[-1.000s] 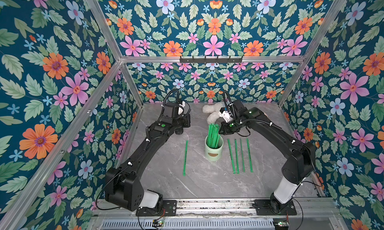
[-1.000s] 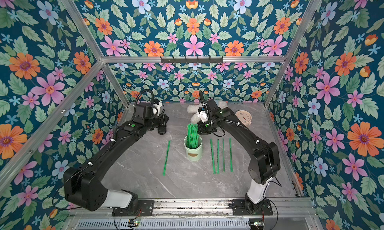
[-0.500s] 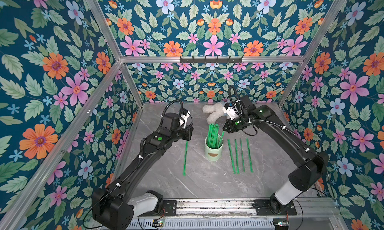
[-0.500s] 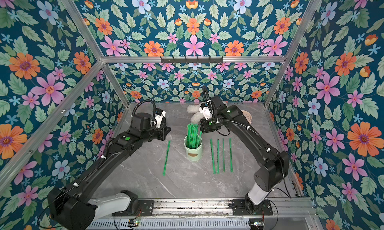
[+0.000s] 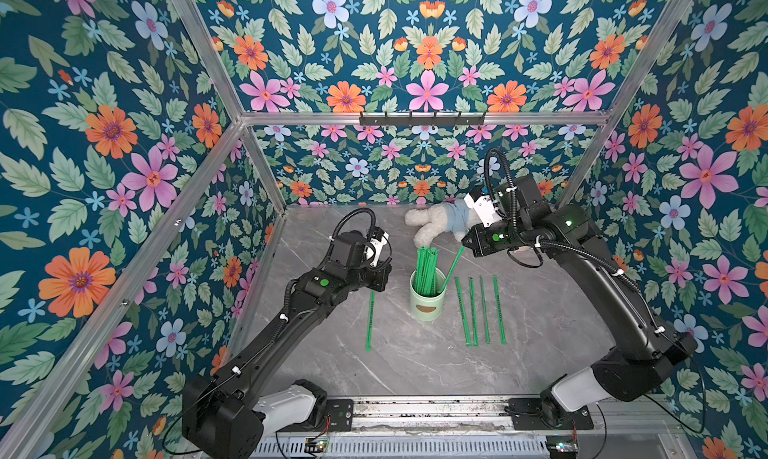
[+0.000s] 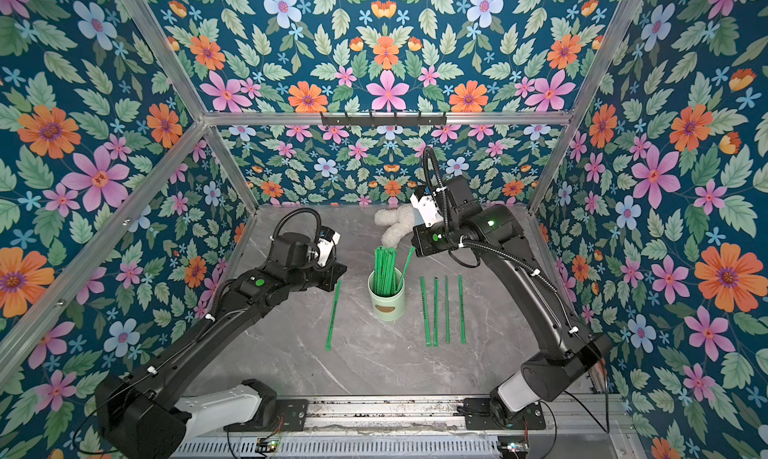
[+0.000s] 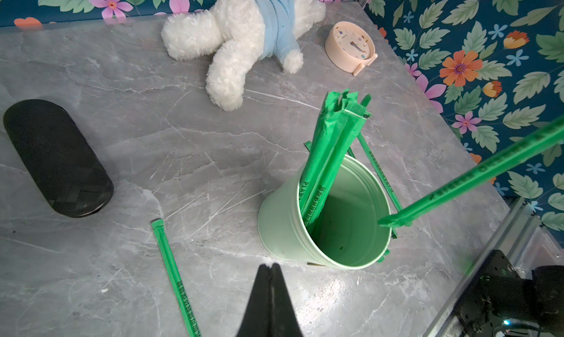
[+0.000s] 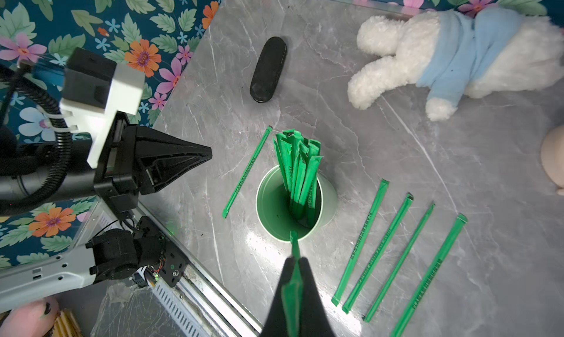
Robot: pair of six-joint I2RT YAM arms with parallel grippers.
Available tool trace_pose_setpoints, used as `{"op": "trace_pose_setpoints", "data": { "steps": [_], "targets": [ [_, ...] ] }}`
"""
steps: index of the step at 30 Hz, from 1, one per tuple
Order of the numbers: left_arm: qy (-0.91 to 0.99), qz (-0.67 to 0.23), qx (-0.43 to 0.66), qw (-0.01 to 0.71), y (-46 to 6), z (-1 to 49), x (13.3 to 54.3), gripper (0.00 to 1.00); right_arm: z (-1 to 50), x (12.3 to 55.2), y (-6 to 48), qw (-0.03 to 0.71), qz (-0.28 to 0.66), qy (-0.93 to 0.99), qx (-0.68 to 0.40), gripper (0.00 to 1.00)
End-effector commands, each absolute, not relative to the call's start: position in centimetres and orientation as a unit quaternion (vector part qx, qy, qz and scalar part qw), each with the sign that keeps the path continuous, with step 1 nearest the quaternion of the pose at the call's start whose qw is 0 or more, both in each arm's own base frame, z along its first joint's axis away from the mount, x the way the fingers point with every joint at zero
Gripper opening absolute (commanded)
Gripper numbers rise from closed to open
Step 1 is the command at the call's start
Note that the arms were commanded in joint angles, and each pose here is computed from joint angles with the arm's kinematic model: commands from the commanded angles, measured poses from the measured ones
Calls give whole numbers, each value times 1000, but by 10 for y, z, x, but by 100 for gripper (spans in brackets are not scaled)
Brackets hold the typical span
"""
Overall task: Take the straws out of the storage container
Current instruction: Pick up the straw from the container, then place the straw at the center of the board.
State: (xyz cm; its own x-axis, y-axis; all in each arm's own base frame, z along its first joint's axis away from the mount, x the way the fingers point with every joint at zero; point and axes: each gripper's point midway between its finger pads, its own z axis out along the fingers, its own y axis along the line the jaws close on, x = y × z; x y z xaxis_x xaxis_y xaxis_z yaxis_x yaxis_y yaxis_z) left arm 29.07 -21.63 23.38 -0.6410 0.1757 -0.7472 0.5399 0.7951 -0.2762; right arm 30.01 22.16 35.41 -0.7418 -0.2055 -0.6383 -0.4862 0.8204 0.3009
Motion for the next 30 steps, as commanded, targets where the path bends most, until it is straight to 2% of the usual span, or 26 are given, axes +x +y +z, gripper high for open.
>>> {"op": "trace_pose_setpoints", "data": {
  "steps": [1,6,11,18,30],
  "targets": [
    [871,-242,211,371,-216,233,291,0,361,290,207,310,205,908,-194,5],
    [871,-243,214,369,-218,232,289,0,363,281,178,307,150,921,-187,4],
    [872,-241,222,363,-223,229,286,0,344,275,144,268,106,945,-156,3],
    [874,-228,235,357,-230,224,281,0,293,272,88,176,32,980,-86,2],
    [877,-219,243,352,-234,218,279,0,206,285,46,10,-63,997,-35,0]
  ]
}}
